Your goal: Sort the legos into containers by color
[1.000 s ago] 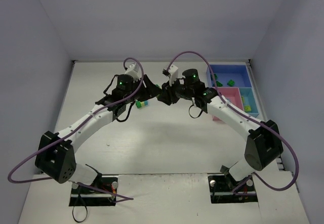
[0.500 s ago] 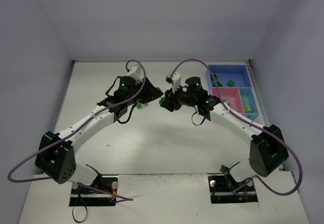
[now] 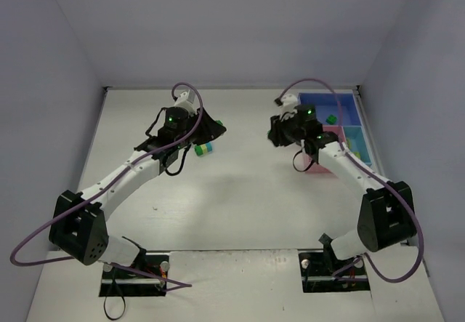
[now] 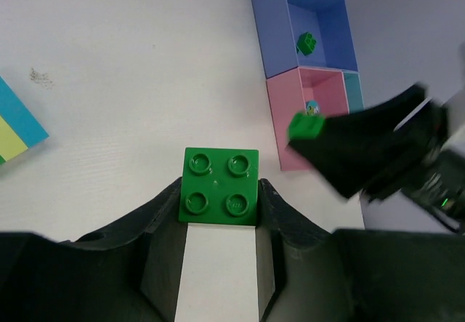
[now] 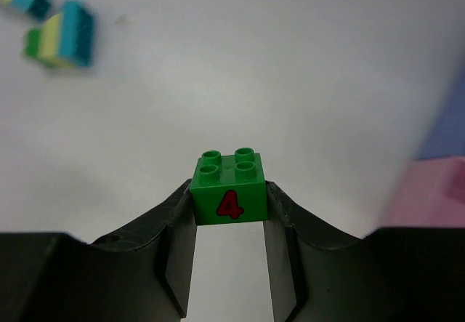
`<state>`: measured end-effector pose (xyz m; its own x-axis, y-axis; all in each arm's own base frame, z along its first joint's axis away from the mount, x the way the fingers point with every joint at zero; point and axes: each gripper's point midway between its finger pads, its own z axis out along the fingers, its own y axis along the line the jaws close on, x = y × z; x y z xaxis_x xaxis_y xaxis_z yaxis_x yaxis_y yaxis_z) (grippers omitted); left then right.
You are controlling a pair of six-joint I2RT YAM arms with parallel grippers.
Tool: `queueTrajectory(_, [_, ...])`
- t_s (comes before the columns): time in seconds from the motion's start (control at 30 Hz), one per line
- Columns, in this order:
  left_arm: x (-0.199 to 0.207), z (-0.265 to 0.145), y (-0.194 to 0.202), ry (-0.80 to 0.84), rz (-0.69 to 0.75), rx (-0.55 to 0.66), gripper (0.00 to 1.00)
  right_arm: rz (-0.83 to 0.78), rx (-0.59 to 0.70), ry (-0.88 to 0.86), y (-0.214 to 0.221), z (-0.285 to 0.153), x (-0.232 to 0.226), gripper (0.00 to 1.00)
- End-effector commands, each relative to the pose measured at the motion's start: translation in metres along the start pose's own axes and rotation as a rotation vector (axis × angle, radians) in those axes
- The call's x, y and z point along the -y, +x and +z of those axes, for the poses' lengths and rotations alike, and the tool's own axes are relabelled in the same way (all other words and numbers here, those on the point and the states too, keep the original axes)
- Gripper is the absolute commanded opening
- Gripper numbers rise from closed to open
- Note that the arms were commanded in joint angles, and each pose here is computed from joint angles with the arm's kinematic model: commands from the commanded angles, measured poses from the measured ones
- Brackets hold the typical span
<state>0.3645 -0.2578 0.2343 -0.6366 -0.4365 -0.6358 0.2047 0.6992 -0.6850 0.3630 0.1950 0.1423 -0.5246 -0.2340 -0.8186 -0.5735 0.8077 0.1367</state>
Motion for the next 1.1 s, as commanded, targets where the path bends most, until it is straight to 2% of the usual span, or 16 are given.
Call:
queueTrajectory(0.0, [0.025,-0.013,-0.022,0.079,0.061,0.057,0.0,0.076,0.198,0.404,-0.08,-0.039,0.103,0.02])
queueTrajectory(0.07, [0.023,-0.016,-0.016,0.079,0.065,0.041,0.0,0.145,0.159,0.583,-0.071,-0.046,0.161,0.03])
queueTrajectory(0.13, [0.023,-0.018,-0.013,0.088,0.07,0.028,0.0,0.208,0.181,0.683,-0.079,-0.059,0.203,0.05])
queueTrajectory(0.23, [0.026,-0.02,-0.008,0.104,0.088,0.004,0.0,0.315,0.133,0.75,-0.06,-0.046,0.254,0.1])
queueTrajectory(0.3, [0.028,-0.021,-0.006,0.12,0.11,-0.012,0.0,0.353,0.123,0.777,-0.055,-0.041,0.282,0.21])
queueTrajectory(0.4, [0.029,-0.022,-0.005,0.129,0.157,-0.032,0.0,0.372,0.101,0.783,-0.053,-0.027,0.301,0.32])
queueTrajectory(0.43, [0.029,-0.023,-0.002,0.136,0.184,-0.044,0.0,0.378,0.093,0.786,-0.052,-0.025,0.306,0.4])
queueTrajectory(0.53, [0.029,-0.023,-0.001,0.144,0.248,-0.054,0.0,0.382,0.087,0.779,-0.055,-0.018,0.312,0.52])
queueTrajectory(0.67, [0.024,-0.023,0.002,0.133,0.329,-0.081,0.0,0.384,0.108,0.737,-0.063,-0.018,0.303,0.64])
queueTrajectory(0.73, [0.024,-0.023,-0.002,0.139,0.382,-0.075,0.0,0.384,0.118,0.711,-0.069,-0.024,0.291,0.66])
queueTrajectory(0.83, [0.026,-0.021,-0.006,0.138,0.4,-0.072,0.0,0.356,0.132,0.596,-0.083,-0.027,0.249,0.65])
queueTrajectory(0.9, [0.026,-0.015,-0.008,0.126,0.348,-0.079,0.0,0.302,0.167,0.471,-0.105,-0.025,0.201,0.63])
queueTrajectory(0.93, [0.028,-0.011,-0.01,0.128,0.323,-0.081,0.0,0.278,0.149,0.427,-0.098,-0.019,0.183,0.63])
queueTrajectory(0.97, [0.032,-0.009,-0.009,0.144,0.292,-0.093,0.0,0.223,0.176,0.357,-0.112,-0.021,0.148,0.62])
queueTrajectory(1.07, [0.047,-0.003,-0.011,0.195,0.171,-0.092,0.0,0.109,0.234,0.181,-0.124,-0.025,0.084,0.62])
